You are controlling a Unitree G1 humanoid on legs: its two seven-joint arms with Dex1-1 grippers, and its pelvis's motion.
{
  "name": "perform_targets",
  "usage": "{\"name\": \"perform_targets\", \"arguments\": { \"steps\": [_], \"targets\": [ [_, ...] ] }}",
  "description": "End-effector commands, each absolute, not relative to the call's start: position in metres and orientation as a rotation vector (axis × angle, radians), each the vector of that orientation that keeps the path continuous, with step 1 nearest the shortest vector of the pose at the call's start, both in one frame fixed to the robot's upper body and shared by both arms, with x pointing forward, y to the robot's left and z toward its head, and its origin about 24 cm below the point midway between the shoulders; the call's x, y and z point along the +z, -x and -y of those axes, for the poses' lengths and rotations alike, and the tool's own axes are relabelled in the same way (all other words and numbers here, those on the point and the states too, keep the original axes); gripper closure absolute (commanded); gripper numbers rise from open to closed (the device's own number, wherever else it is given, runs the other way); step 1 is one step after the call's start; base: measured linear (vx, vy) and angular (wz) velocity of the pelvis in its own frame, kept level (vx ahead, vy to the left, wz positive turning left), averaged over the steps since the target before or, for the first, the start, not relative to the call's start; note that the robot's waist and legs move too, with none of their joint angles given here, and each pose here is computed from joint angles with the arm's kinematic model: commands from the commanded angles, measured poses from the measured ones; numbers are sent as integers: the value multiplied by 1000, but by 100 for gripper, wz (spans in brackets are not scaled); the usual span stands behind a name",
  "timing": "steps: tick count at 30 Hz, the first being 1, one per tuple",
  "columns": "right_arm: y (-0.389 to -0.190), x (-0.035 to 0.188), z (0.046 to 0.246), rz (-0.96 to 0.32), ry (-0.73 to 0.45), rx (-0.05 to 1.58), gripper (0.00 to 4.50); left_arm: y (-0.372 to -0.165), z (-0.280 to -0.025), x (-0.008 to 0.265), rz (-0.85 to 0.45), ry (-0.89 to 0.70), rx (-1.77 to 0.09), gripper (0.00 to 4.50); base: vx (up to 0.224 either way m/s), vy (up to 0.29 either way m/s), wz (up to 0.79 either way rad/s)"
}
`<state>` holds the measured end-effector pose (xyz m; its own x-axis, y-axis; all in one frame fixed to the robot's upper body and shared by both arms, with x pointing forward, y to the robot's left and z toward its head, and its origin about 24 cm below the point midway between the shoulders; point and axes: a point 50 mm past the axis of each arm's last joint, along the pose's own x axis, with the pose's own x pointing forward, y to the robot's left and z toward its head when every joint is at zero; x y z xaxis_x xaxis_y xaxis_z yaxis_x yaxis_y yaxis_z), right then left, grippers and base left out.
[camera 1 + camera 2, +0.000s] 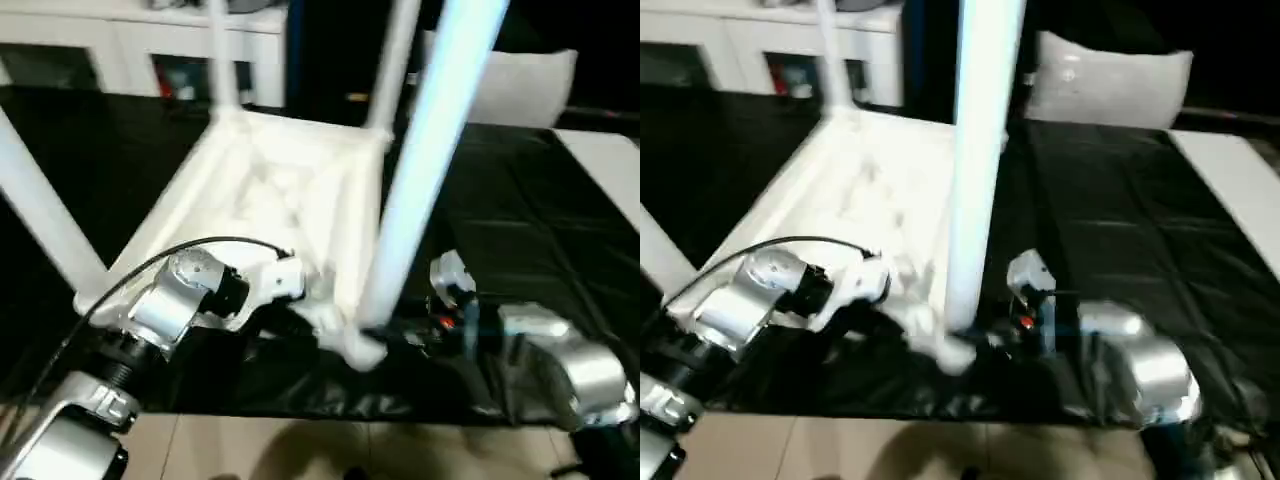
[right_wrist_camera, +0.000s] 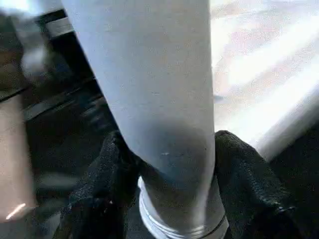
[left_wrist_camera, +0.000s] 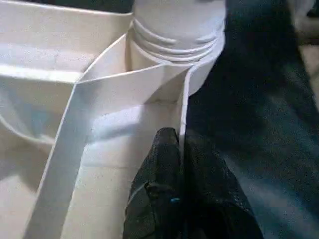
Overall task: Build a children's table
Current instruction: Rotate leg to tighten
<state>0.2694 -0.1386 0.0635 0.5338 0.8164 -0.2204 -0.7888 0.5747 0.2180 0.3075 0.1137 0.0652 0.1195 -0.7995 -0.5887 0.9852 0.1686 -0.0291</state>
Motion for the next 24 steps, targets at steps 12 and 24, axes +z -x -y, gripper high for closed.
{"name": "perform_targets", "arguments": {
  "steps": [12,24],
  "targets": [
    [-305,58,67,-303,-271,422,195,-315,-34,85,-376,-305,-1143,450,0,0,0],
    [-302,70,90,-171,-229,423,98,-315,-63,78,-371,-378,-1125,450,0,0,0]
  ]
}}
